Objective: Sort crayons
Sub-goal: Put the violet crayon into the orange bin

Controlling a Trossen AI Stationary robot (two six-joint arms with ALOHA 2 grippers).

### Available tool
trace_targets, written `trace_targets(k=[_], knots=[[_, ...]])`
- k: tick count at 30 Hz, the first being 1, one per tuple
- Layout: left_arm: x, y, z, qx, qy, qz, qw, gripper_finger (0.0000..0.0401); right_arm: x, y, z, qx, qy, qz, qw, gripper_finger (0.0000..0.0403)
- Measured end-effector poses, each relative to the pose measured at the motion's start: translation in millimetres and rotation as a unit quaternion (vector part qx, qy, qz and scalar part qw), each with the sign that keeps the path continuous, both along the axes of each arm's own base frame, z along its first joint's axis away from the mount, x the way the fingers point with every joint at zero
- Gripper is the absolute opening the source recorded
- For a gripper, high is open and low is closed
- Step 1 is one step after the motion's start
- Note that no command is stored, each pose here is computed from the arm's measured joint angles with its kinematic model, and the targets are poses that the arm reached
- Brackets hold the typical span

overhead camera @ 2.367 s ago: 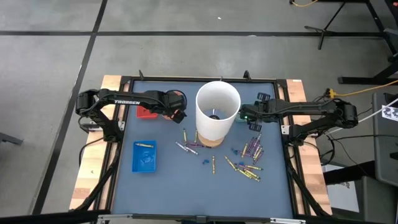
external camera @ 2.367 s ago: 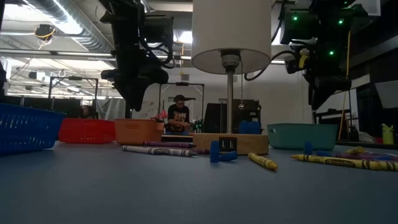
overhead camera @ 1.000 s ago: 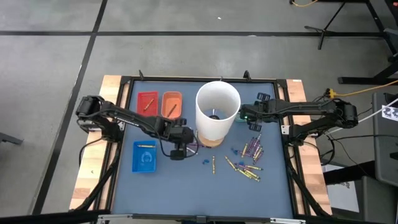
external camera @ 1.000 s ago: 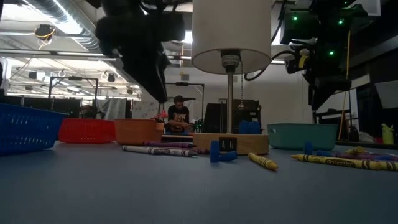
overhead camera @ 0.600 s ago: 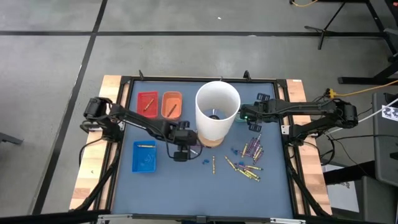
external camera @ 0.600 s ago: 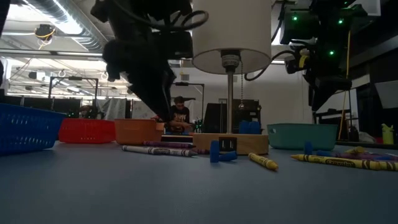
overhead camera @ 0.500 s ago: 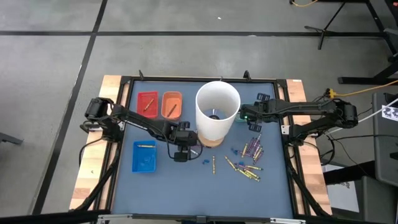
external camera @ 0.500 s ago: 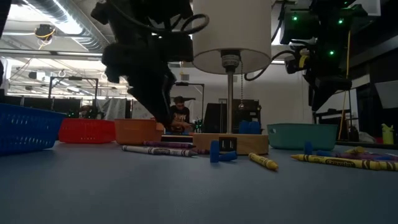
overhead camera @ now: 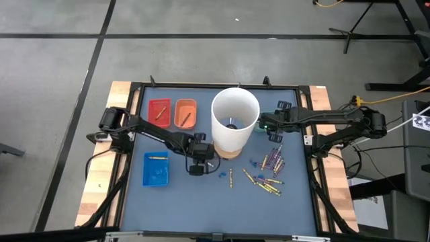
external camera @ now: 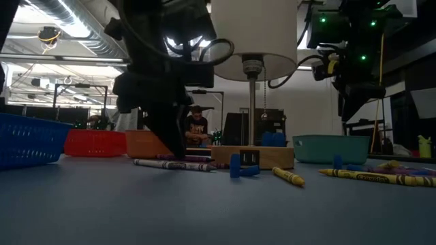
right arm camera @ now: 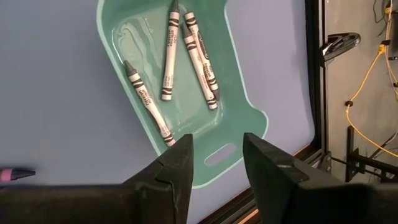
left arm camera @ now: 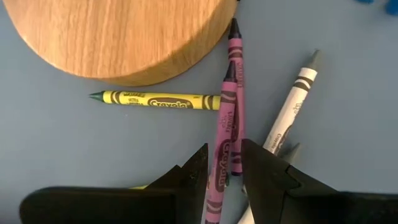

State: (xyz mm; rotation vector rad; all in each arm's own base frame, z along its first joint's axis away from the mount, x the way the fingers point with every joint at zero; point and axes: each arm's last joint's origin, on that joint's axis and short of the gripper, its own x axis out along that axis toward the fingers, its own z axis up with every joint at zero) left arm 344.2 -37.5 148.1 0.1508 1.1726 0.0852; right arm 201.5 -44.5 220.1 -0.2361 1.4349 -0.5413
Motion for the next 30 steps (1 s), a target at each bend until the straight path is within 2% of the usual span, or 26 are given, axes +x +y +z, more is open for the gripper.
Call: trace_targets(k=[16, 30], knots=[[1, 12, -4, -0.041, 0.010, 0.008, 0.999, 0.0077, 0, 0, 0, 0.004, -0.001, 0.001, 1.000, 0.0138], [1, 12, -4, -0.044, 0.011, 0.007, 0.999, 0.0018, 0, 0, 0, 0.005, -0.001, 0.001, 1.000, 0.0138]])
